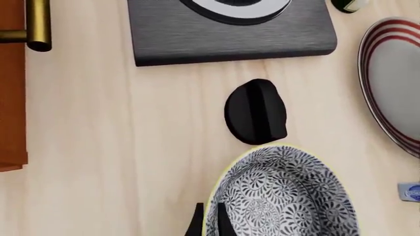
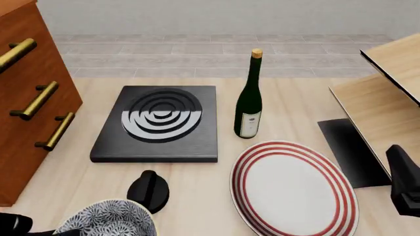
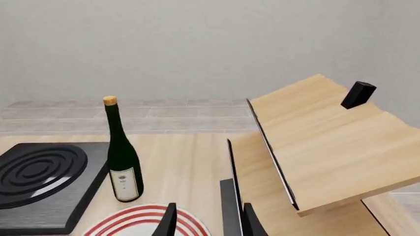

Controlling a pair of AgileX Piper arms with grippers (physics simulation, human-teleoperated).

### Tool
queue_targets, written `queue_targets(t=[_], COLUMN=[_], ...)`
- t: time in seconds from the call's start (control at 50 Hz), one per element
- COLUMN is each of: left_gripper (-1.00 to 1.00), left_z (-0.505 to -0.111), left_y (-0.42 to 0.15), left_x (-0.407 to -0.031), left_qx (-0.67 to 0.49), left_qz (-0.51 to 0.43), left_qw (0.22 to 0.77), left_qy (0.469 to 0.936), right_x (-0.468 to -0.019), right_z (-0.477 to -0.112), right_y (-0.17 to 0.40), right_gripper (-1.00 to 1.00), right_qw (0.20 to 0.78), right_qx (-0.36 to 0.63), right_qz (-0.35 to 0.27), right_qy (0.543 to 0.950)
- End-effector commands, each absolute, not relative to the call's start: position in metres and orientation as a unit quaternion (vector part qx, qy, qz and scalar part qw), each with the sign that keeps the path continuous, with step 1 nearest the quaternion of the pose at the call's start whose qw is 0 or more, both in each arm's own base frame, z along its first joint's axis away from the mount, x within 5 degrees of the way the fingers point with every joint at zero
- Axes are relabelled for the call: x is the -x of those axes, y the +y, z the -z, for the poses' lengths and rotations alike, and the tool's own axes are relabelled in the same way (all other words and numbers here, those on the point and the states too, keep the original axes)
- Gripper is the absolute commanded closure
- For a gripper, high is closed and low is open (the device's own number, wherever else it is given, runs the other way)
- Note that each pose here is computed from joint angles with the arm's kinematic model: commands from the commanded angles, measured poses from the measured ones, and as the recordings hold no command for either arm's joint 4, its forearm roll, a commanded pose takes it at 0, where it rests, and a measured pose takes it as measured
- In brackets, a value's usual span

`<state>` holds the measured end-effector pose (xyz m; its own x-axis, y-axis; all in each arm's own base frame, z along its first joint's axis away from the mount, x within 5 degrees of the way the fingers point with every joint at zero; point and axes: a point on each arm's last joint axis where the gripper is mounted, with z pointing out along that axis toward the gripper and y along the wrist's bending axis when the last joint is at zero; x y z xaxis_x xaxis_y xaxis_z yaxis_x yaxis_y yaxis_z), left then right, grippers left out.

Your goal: Put the bowl on the top of the cabinet.

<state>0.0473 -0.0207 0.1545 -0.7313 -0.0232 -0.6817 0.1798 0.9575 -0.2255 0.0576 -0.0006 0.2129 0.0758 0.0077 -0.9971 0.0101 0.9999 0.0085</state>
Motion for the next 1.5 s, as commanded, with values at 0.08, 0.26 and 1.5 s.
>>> queue_targets(t=[0.08,0.26,1.5], left_gripper=[1.0,1.0,1.0], left_z=[-0.147,-0.155,-0.358], left_y=[-0.019,-0.021,-0.061], left_x=[-0.046,-0.049,-0.119], left_qx=[-0.039,-0.043,-0.082], left_qz=[0.132,0.139,0.218], left_qw=[0.355,0.366,0.566], left_qy=[0.924,0.919,0.791], right_x=[-0.057,-0.057,-0.057], right_z=[-0.213,-0.213,-0.213], right_y=[-0.001,-0.001,0.0], right_gripper=[-1.0,-1.0,-1.0], right_qw=[0.734,0.734,0.734], right_qx=[-0.005,-0.005,-0.005], right_qz=[0.002,0.002,0.0], right_qy=[0.68,0.679,0.679])
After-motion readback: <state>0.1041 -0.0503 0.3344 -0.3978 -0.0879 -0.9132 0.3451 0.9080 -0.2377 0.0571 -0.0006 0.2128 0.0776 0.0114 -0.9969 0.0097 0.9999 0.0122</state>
